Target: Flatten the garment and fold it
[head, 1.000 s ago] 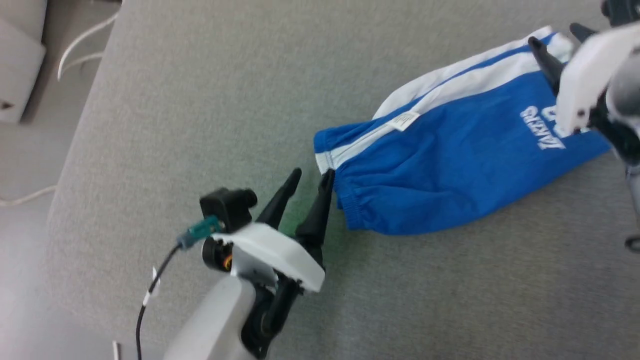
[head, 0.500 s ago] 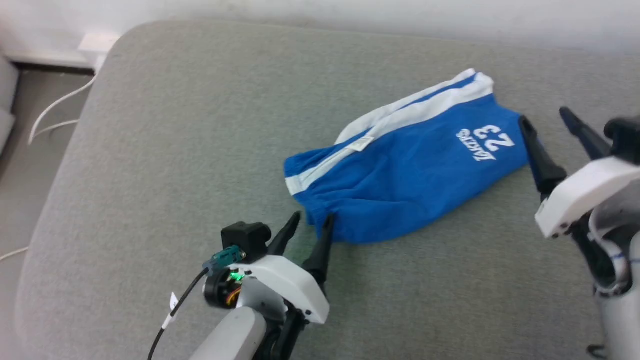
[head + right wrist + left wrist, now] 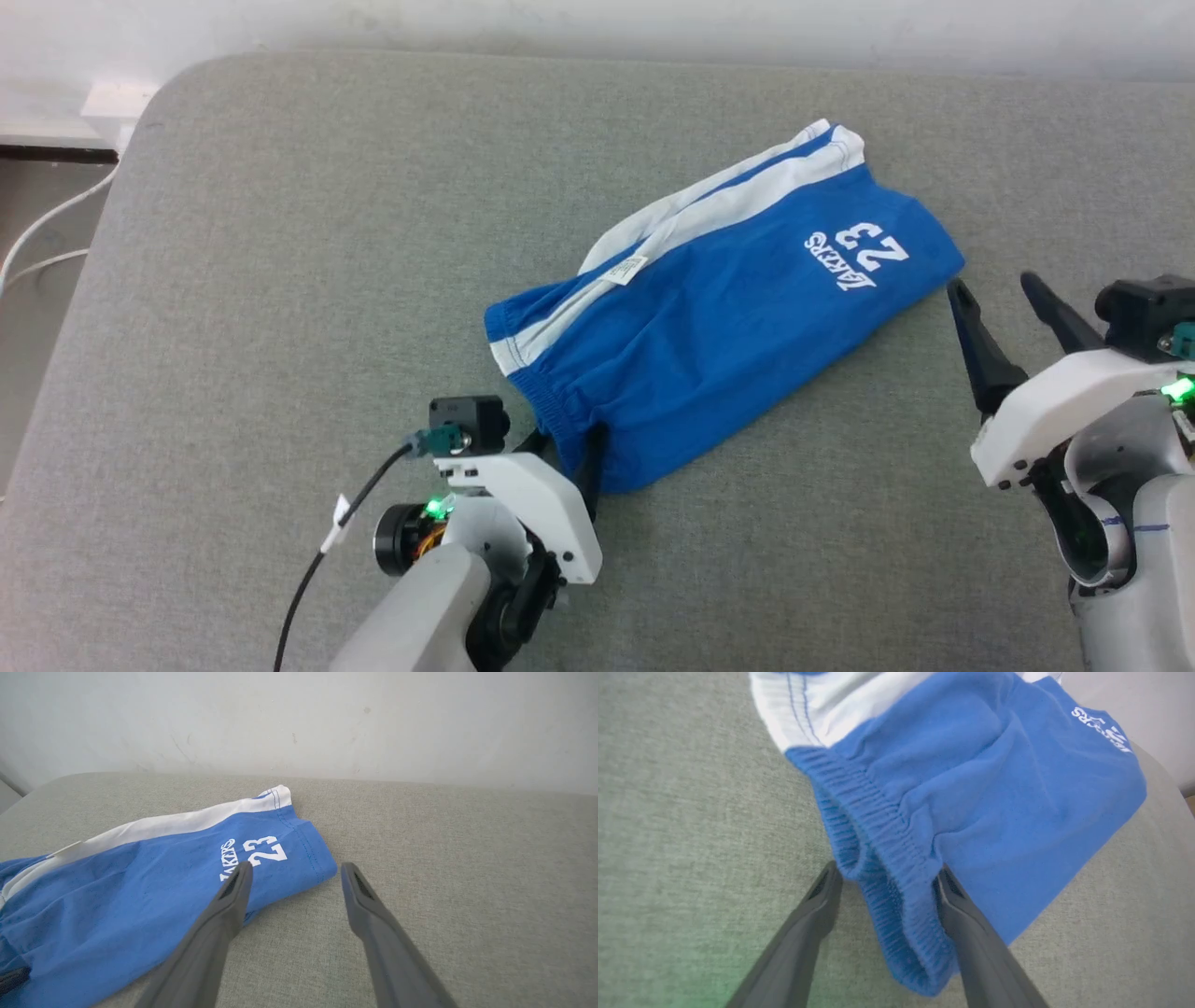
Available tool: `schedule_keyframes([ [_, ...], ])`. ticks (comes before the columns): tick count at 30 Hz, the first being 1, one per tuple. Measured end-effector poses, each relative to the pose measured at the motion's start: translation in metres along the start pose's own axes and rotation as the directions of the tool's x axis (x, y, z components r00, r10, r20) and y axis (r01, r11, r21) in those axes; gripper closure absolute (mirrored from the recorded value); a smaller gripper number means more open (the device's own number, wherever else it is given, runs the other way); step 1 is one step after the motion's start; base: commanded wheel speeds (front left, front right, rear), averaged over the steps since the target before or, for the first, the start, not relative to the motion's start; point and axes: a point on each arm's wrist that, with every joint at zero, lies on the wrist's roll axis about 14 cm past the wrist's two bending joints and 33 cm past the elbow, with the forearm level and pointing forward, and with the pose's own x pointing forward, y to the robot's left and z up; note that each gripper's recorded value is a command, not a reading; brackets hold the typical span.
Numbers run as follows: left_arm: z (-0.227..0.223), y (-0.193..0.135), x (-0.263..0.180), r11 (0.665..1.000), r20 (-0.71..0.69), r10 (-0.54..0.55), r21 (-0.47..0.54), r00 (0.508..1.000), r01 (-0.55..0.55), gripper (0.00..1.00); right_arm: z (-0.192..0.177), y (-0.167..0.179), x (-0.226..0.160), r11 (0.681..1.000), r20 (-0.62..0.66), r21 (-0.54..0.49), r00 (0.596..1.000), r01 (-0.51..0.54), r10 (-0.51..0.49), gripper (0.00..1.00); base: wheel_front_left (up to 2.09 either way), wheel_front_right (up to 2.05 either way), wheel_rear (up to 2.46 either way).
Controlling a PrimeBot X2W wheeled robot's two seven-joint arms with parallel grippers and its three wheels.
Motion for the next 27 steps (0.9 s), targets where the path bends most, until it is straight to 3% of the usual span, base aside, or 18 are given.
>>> schedule_keyframes([
  [1,0.0,-0.001,0.0,1.0,-0.007,-0.007,-0.003,1.0,0.007,0.88,-0.006,-0.003,0.001,1.0,-0.022,0.004,1.0,0.009,-0.009,0.0,0.0,0.0,0.0],
  [2,0.0,-0.001,0.0,1.0,-0.011,-0.011,-0.004,1.0,0.011,1.0,-0.01,-0.004,0.002,1.0,-0.037,0.006,0.999,0.014,-0.014,0.0,0.0,0.0,0.0],
  [16,-0.003,-0.01,-0.003,0.998,-0.009,-0.062,-0.028,0.998,0.062,1.0,-0.035,-0.007,0.072,0.995,-0.225,0.082,0.974,0.053,-0.033,0.0,0.0,0.0,0.0],
  [26,-0.004,-0.009,0.002,0.996,0.006,-0.066,-0.055,0.998,0.066,1.0,-0.075,0.011,0.099,0.997,-0.499,0.076,0.866,0.032,0.01,0.0,0.0,0.0,0.0],
  [27,-0.004,-0.008,0.002,0.996,0.006,-0.065,-0.056,0.998,0.065,1.0,-0.077,0.011,0.099,0.997,-0.521,0.073,0.853,0.029,0.013,0.08,0.0,0.0,0.0],
])
